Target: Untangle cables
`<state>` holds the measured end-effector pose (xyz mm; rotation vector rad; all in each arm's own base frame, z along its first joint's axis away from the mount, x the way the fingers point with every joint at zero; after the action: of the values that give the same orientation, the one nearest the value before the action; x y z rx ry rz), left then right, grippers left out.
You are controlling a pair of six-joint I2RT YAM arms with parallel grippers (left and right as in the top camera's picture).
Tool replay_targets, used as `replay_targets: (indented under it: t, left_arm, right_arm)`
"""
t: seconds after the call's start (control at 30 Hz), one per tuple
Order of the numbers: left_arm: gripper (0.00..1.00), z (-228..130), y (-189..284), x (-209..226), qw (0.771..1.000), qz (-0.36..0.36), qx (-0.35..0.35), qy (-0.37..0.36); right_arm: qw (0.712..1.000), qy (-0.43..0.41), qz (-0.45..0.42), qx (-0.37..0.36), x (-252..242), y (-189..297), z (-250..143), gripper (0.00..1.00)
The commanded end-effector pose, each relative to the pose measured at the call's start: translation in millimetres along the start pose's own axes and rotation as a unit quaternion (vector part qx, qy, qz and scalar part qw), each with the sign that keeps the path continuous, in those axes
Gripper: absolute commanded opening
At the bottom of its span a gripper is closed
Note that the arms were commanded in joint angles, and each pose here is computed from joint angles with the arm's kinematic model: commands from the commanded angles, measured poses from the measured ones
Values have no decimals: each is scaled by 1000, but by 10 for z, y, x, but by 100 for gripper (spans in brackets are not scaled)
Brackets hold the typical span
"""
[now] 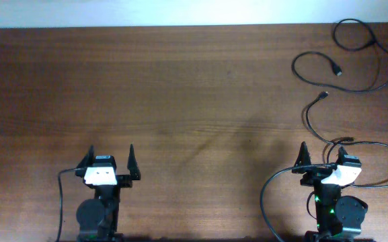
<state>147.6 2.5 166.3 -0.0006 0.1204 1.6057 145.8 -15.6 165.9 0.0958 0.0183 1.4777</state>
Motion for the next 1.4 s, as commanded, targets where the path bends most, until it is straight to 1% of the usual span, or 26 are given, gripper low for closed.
replay_targets:
  t: [0.0, 1.37]
  left_arm:
    - [99, -33, 9, -3, 1000, -7, 6, -18]
    - [99, -29, 10, -4, 1000, -8, 4, -24]
  right_arm:
    - [1000, -2, 8, 0, 14, 0, -19, 99]
    - [1000, -2, 8, 0, 14, 0, -19, 99]
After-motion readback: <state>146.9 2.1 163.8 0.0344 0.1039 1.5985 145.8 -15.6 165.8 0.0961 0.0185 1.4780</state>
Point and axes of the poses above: each gripper's point midway between its finger pads, its own y axis back along the fingers, its own x axis along the line the jaws close on, z = x × y, the point moved 10 cm from there along y, back along the fingers, and after that the axes turned 5 degrees about y, right-handed, at the moved point
